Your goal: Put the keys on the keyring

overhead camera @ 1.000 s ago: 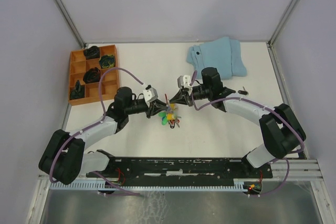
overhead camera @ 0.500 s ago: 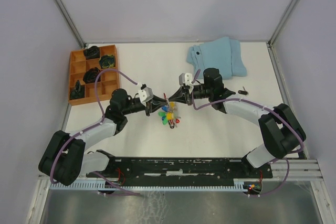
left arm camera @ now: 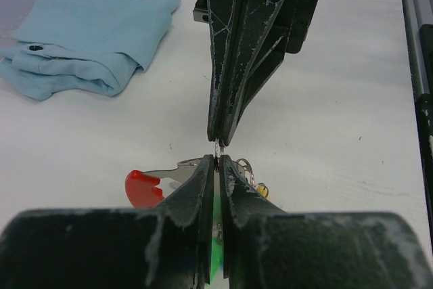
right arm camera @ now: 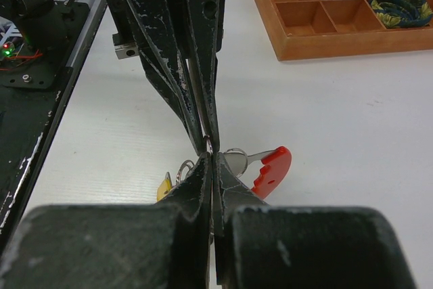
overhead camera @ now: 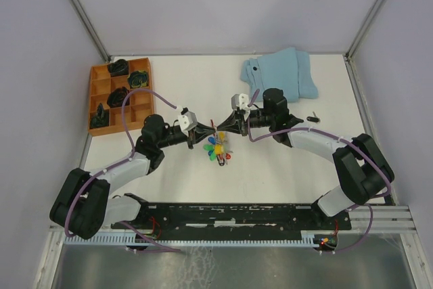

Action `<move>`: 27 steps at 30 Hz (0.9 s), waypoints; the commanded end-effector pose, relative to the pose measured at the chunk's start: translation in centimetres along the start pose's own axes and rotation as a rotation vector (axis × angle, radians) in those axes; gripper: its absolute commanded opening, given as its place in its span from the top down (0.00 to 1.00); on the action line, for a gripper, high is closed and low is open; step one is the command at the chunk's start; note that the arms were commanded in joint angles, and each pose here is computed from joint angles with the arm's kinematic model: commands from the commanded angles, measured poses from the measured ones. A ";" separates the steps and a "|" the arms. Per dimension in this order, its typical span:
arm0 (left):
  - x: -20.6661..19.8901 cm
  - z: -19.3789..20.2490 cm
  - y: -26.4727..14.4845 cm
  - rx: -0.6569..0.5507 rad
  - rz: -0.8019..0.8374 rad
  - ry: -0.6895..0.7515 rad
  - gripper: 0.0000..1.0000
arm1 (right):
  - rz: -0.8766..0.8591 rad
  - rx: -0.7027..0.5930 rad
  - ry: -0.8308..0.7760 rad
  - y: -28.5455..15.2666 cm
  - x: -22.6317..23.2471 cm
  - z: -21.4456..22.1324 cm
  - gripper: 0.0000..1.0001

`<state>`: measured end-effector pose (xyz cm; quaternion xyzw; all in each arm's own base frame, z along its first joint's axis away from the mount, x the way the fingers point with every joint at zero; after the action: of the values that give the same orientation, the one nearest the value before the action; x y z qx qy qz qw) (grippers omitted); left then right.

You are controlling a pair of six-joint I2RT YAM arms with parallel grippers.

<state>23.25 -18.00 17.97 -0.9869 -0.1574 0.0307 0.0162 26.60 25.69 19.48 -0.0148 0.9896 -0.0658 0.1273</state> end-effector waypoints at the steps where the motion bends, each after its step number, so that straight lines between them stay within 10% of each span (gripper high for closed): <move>1: 0.4 -0.9 0.3 -0.022 -0.018 0.003 0.88 | 0.006 -0.082 -0.081 0.0 -0.6 -2.5 0.99; 22: 0.5 -0.9 0.5 -0.012 -0.003 -0.012 0.97 | 0.013 -0.098 -0.086 -0.1 -0.6 -2.9 0.99; 27: 0.7 -1.1 0.5 0.017 -0.008 -0.011 0.97 | 0.078 -0.048 -0.048 -0.7 -0.5 -2.7 0.86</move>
<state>23.56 -18.07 17.74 -0.9855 -0.1627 0.0430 0.0235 26.48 25.64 19.36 -0.0044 0.9916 -0.0616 0.1134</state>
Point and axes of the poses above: each gripper's point midway between its finger pads, its own y axis out along the fingers, its own x axis along the line the jaws close on, z = x × y, the point moved 8 cm from there along -y, back along the fingers, and after that the axes turned 9 degrees about -y, right-handed, at the moved point
